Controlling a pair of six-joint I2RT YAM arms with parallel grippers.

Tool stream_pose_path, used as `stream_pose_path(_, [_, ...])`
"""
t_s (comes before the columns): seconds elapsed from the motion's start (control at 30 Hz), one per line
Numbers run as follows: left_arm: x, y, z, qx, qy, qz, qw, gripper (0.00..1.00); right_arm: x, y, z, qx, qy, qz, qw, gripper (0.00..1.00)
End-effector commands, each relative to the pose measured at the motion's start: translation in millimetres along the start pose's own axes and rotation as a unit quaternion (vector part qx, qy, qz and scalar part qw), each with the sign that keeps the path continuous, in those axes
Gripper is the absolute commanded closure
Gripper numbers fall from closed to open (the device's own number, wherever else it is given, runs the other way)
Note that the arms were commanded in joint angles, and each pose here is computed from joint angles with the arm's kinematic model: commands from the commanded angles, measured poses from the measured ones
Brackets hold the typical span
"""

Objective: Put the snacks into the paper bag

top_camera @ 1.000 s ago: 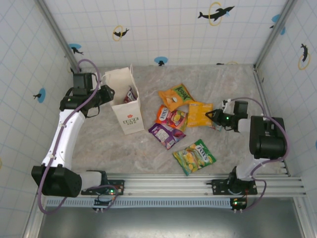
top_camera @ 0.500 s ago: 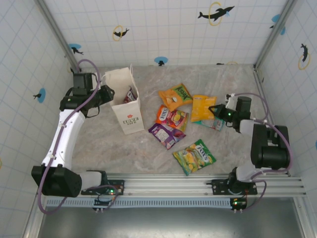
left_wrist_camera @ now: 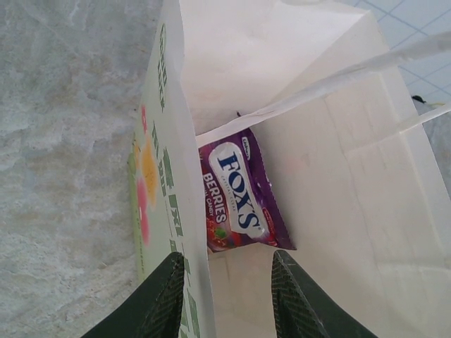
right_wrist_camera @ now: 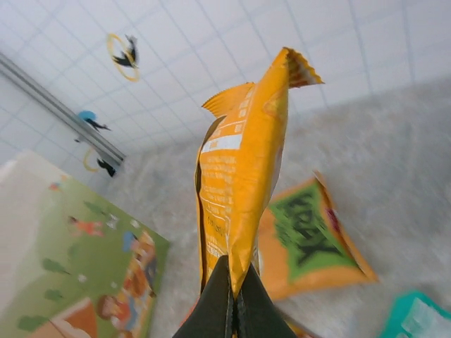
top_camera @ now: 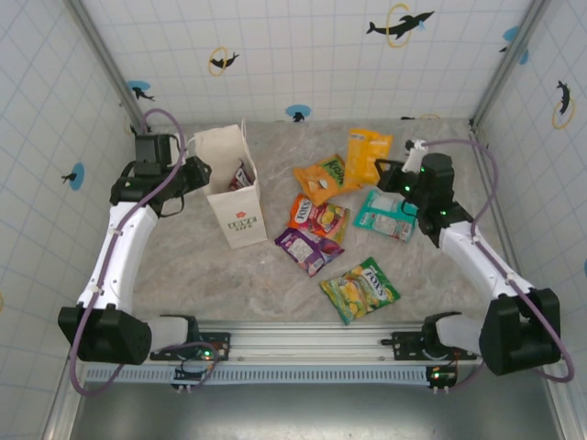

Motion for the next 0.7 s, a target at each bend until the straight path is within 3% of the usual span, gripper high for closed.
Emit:
stream_pose_path(0.0, [-10, -6, -9, -0.003, -0.022, 0.006, 1.000, 0.64, -34, 41, -9, 0.013, -0.072, -0.038, 0.997, 0.99])
stream_pose_path(0.2, [-9, -1, -9, -0.022, -0.032, 0.007, 0.999, 0.74, -56, 142, -8, -0.072, -0.139, -0.101, 0.983, 0.99])
stream_pose_path(0.37, [-9, 1, -10, -0.032, -0.033, 0.012, 0.999, 0.77, -57, 219, -6, -0.145, -0.175, -0.150, 0.962, 0.99])
stream_pose_path(0.67, [-6, 3, -9, -0.038, -0.030, 0.015, 0.999, 0.82, -34, 286, 19, -0.211, -0.177, -0.178, 0.945, 0.98])
Point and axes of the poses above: each hand's point on the last joint's axis, 136 mm out from that joint toward the fingers, its own z axis out along the fingers, its own y axis along the line the jaws close on, x = y × z, the point moved 8 cm from there along -z, back along the fingers, and after that the axes turned 1 degree about -z, right-handed, at the moved point
